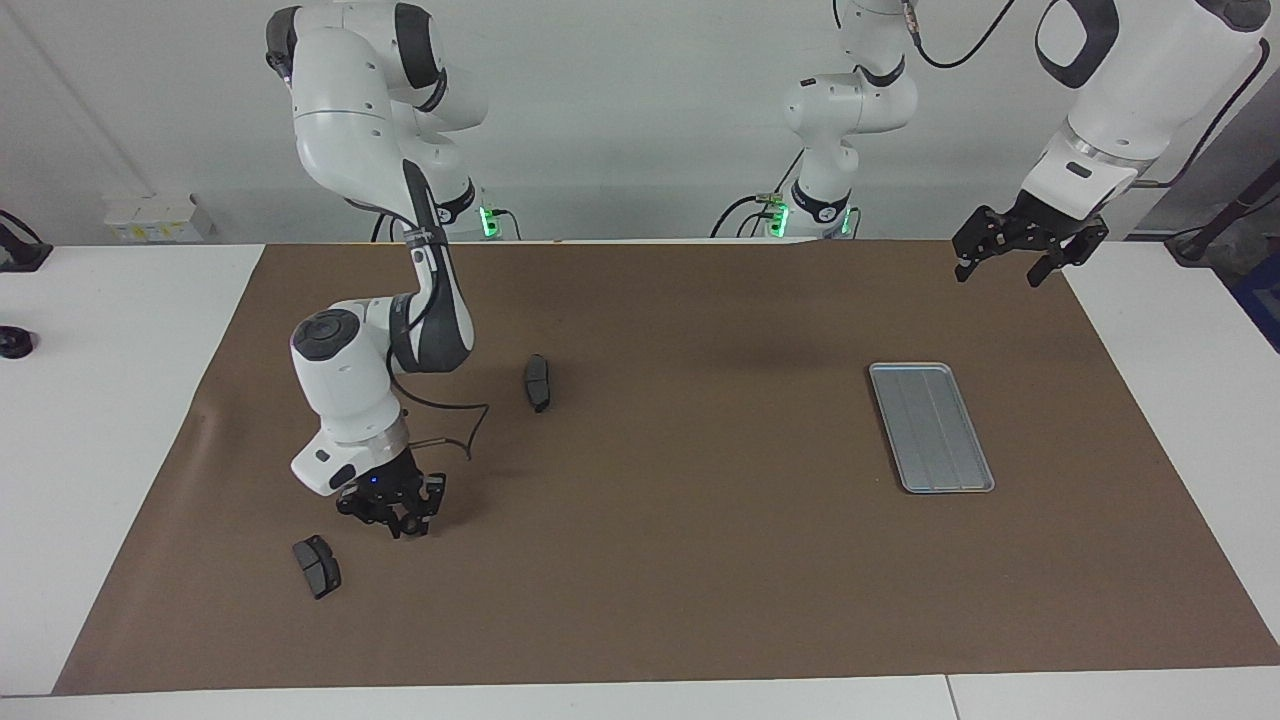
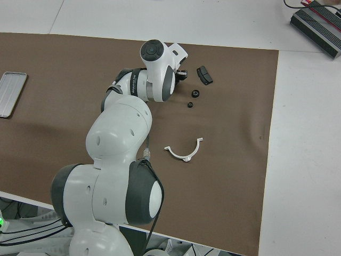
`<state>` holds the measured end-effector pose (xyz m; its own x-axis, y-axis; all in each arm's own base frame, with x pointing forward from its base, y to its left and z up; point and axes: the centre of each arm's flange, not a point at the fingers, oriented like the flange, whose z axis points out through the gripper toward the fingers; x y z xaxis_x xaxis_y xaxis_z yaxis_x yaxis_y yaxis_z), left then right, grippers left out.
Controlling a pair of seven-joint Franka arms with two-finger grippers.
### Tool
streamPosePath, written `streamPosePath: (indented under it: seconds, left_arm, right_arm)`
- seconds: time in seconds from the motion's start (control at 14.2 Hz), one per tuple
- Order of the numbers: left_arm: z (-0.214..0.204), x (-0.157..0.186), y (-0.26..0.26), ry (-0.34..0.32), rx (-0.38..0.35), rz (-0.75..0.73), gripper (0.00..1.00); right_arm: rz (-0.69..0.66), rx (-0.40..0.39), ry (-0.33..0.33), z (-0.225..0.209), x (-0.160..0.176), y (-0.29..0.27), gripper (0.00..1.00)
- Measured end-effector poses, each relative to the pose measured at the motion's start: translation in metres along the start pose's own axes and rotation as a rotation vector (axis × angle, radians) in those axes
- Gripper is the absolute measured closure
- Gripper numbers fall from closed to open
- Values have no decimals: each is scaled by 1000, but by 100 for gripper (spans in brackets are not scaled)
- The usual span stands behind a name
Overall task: Pick bearing gear from pile to tray
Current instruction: 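Carry the bearing with the right gripper to the table center and release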
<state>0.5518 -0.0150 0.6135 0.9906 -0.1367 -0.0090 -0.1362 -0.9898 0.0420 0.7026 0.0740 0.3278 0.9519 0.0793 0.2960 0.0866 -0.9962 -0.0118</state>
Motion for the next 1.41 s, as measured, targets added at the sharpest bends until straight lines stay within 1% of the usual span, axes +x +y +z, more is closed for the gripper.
streamPosePath:
  seconds: [0.21,0.35,0.49,0.7,0.91,1.12,1.34,1.41]
  left_arm:
    - [0,0,0,0,0,0,0]
    - [0,0,0,0,0,0,0]
    - [0,0,0,0,0,0,0]
    - [0,0,0,0,0,0,0]
    - [0,0,0,0,0,0,0]
    - [0,0,0,0,0,0,0]
    - [0,0,0,0,0,0,0]
    - [0,0,0,0,0,0,0]
  right_arm:
    - [40,42,53,-31,20,-75,65]
    - [49,74,64,-40,17,-132,65]
    - [48,104,73,-45,7,-183,65]
    - [51,153,98,-49,-12,-253,65]
    - [12,203,123,-42,-38,-318,65]
    - [15,231,97,-31,-71,-371,65]
    - [36,247,68,-29,-98,-410,65]
    - [43,252,62,-30,-105,-419,60]
